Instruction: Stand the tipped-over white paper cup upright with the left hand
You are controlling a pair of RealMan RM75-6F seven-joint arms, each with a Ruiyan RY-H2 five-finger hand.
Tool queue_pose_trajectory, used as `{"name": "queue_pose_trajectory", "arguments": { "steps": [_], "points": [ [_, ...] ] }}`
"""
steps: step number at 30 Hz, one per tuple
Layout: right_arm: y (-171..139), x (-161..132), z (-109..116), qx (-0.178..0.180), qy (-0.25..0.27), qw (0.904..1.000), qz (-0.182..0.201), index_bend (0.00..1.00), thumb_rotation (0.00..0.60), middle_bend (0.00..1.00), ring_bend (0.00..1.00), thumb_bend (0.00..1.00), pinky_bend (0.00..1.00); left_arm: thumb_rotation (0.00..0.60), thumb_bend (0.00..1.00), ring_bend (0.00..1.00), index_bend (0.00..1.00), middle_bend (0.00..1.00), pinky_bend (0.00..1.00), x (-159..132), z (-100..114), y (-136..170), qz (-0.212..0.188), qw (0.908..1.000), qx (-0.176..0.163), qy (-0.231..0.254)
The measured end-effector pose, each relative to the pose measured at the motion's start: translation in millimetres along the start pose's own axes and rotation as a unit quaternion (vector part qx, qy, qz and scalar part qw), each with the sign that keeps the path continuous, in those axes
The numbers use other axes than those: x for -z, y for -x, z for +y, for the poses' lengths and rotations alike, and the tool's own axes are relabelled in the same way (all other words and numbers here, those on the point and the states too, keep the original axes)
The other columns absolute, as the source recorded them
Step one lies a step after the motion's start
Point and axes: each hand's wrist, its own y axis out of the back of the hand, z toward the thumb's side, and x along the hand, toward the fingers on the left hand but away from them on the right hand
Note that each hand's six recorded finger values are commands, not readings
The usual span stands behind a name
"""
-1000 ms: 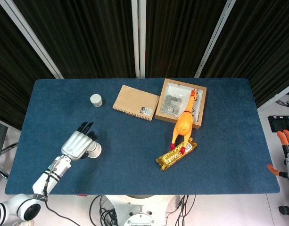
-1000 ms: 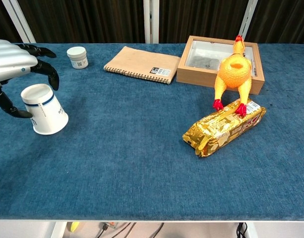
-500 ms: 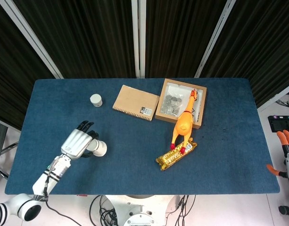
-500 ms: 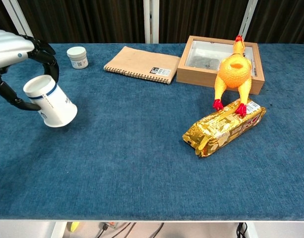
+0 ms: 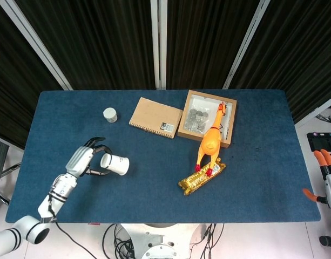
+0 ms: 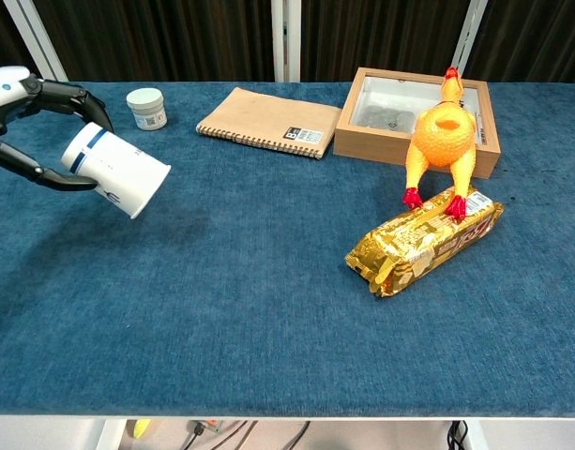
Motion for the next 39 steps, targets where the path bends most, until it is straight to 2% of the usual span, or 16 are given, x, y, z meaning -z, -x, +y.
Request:
{"name": "queue_pose_trajectory", "arguments": {
  "steps": [6, 12, 17, 21, 25, 30, 37, 39],
  "points": [
    [0, 0, -6, -0.011, -0.003, 0.9999, 0.0, 0.0, 0.6, 0.0, 0.0, 0.08, 0.0, 0.6, 0.16, 0.0, 0.28, 0.24, 0.09, 24, -15, 3, 0.007, 0.9995, 0.028, 0.011],
    [1, -1, -14, -0.023, -0.006, 0.9997, -0.002, 0.0, 0.6, 0.0, 0.0, 0.08, 0.0, 0.6, 0.16, 0.0, 0.09, 0.09, 0.09, 32, -24, 8, 0.011, 0.9978, 0.063, 0.014],
    [1, 0, -11, -0.017, -0.005, 0.9998, -0.002, 0.0, 0.6, 0.0, 0.0, 0.08, 0.0, 0.6, 0.16, 0.0, 0.06, 0.0, 0.09, 32, -16, 8, 0.001, 0.9981, 0.057, -0.024],
    [1, 0, -8, -0.013, -0.004, 0.9999, -0.002, 0.0, 0.6, 0.0, 0.0, 0.08, 0.0, 0.6, 0.16, 0.0, 0.06, 0.0, 0.07, 32, -8, 10, -0.005, 0.9949, 0.049, -0.088],
    [1, 1, -7, -0.011, -0.004, 0.9999, -0.004, 0.0, 0.6, 0.0, 0.0, 0.08, 0.0, 0.6, 0.16, 0.0, 0.07, 0.03, 0.06, 27, -2, 14, -0.009, 0.9868, 0.047, -0.155],
    [1, 0, -7, -0.012, -0.004, 0.9999, -0.004, 0.0, 0.6, 0.0, 0.0, 0.08, 0.0, 0.6, 0.16, 0.0, 0.1, 0.08, 0.05, 7, -7, 18, -0.009, 0.9768, 0.057, -0.206],
    [1, 4, -8, -0.014, -0.004, 0.9999, -0.008, 0.0, 0.6, 0.0, 0.0, 0.08, 0.0, 0.6, 0.16, 0.0, 0.15, 0.15, 0.05, -24, -13, 16, 0.002, 0.9581, 0.064, -0.279],
    [2, 5, -9, -0.015, -0.004, 0.9998, -0.01, 0.0, 0.6, 0.0, 0.0, 0.08, 0.0, 0.6, 0.16, 0.0, 0.16, 0.15, 0.05, -30, -15, 14, 0.01, 0.9565, 0.067, -0.284]
  ]
}}
